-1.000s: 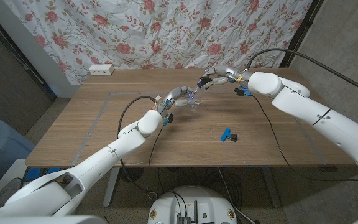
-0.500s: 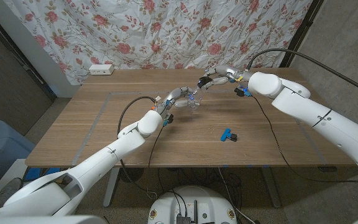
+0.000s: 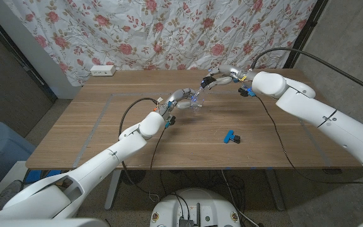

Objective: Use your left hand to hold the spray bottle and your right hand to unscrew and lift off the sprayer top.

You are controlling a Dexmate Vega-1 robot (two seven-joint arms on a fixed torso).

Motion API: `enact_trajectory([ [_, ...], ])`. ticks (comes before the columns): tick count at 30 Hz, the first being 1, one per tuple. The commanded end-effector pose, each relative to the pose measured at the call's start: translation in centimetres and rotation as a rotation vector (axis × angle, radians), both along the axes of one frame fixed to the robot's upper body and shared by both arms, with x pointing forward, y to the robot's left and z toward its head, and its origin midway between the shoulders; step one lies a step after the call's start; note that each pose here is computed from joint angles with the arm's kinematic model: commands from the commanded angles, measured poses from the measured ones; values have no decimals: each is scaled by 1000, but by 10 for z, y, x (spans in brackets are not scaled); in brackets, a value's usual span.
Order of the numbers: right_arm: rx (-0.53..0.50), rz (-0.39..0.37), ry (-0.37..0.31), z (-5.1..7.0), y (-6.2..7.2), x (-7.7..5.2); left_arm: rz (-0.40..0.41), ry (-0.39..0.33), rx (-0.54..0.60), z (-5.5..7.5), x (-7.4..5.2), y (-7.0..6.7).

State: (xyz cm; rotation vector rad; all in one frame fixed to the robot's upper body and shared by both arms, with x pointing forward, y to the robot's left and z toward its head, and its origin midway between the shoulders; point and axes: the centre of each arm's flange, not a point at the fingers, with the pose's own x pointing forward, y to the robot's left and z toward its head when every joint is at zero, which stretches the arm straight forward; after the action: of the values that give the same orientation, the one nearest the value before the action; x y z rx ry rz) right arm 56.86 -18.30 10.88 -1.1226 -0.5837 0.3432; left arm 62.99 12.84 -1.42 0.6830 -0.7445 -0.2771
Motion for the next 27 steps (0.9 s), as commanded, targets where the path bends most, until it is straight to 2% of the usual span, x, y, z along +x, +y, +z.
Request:
enact_trajectory([
  [1,-16,-10,-4,6,-2,-2,6,4,-2,0,2,2],
  [27,-44,-41,-28,27,-12,-11,4,10,-16,-1,9,2],
])
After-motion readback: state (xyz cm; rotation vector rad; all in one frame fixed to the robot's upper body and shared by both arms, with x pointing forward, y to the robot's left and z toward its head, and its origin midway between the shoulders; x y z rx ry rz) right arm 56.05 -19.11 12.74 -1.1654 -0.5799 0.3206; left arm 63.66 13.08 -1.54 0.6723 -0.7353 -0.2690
